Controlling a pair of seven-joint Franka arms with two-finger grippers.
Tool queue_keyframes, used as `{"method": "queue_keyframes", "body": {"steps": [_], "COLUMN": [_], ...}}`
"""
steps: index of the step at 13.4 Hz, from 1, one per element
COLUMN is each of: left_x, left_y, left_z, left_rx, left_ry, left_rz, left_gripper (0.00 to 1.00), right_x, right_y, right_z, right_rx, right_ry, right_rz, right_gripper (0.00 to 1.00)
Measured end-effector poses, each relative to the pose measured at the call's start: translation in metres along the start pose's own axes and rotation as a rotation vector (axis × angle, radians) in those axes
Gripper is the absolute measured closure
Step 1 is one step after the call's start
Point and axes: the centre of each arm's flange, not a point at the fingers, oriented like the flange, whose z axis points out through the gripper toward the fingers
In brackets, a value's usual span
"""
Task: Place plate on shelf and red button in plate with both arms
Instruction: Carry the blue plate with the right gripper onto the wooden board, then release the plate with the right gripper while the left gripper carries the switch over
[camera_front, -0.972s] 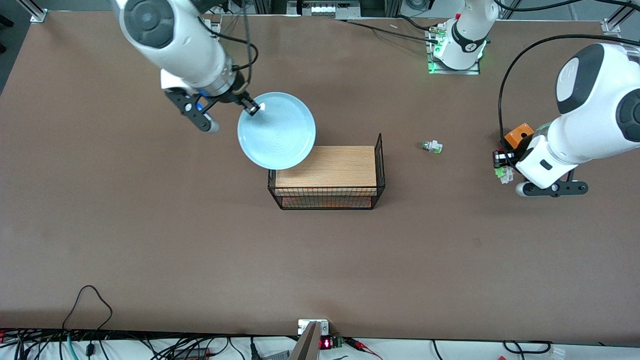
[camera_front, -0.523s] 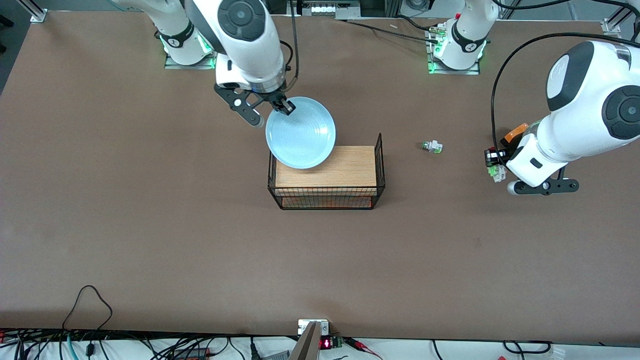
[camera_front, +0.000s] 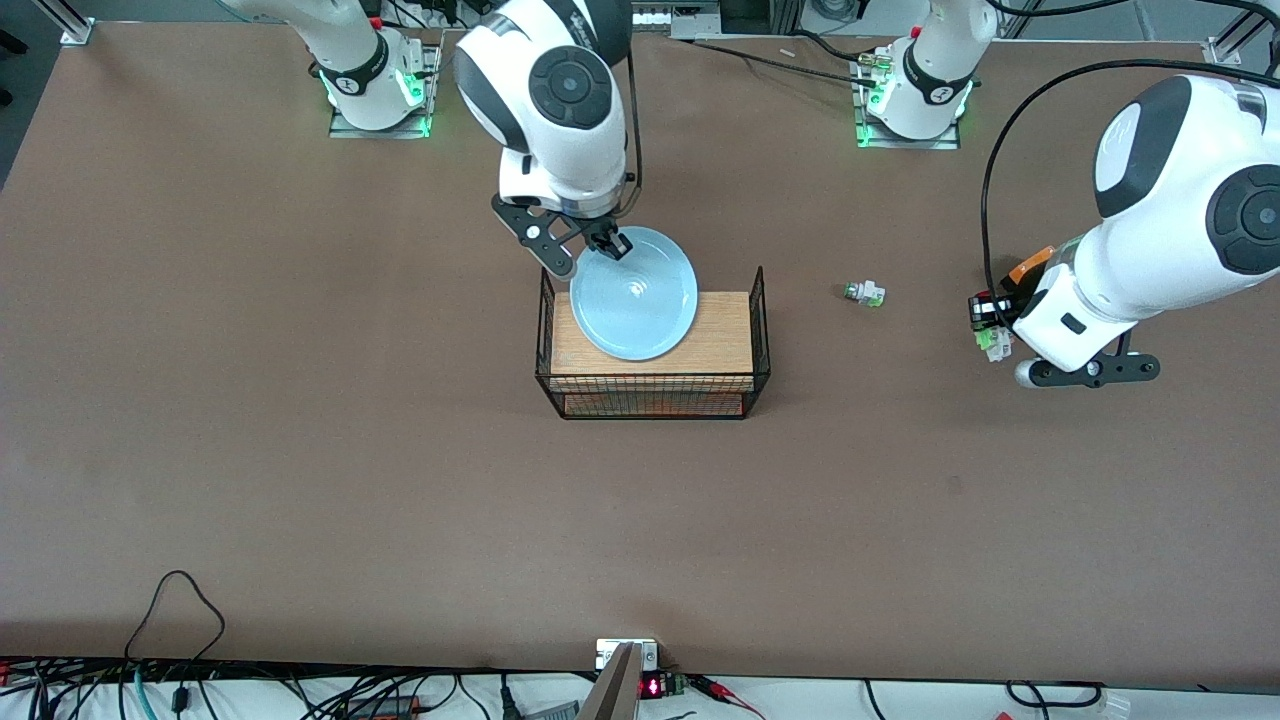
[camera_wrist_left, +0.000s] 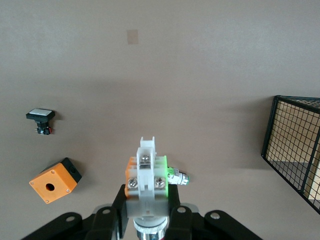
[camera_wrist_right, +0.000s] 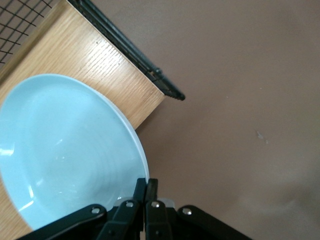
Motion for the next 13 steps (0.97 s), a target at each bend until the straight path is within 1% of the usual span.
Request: {"method": "queue_keyframes", "body": {"steps": [3, 6, 9, 12, 13], "left_x": [0.001, 0.001, -0.002, -0.011, -0.014], "left_y": [-0.002, -0.002, 0.004, 0.028, 0.037], "left_z": [-0.005, -0.010, -0.012, -0.016, -0.017], "left_rx": [-0.003, -0.004, -0.004, -0.006, -0.006], "left_ry": [0.010, 0.014, 0.007, 0.007, 0.003], "left_rz": [-0.005, -0.008, -0.024, -0.046, -0.052], "left_gripper": [0.66, 0.66, 0.66, 0.66, 0.66], "right_x": [-0.008, -0.012, -0.012, -0.011, -0.010], "right_y": [-0.013, -0.019, -0.024, -0.029, -0.031], "right_z": [0.019, 0.026, 0.034, 0.051, 0.058], "right_rx": [0.033, 0.062, 0.070, 0.064, 0.061], "right_ry": [0.004, 0.009, 0.022, 0.042, 0.044], "right_rz": [0.017, 0.017, 0.013, 0.005, 0.004], "right_gripper": [0.98, 0.98, 0.98, 0.98, 0.92]}}
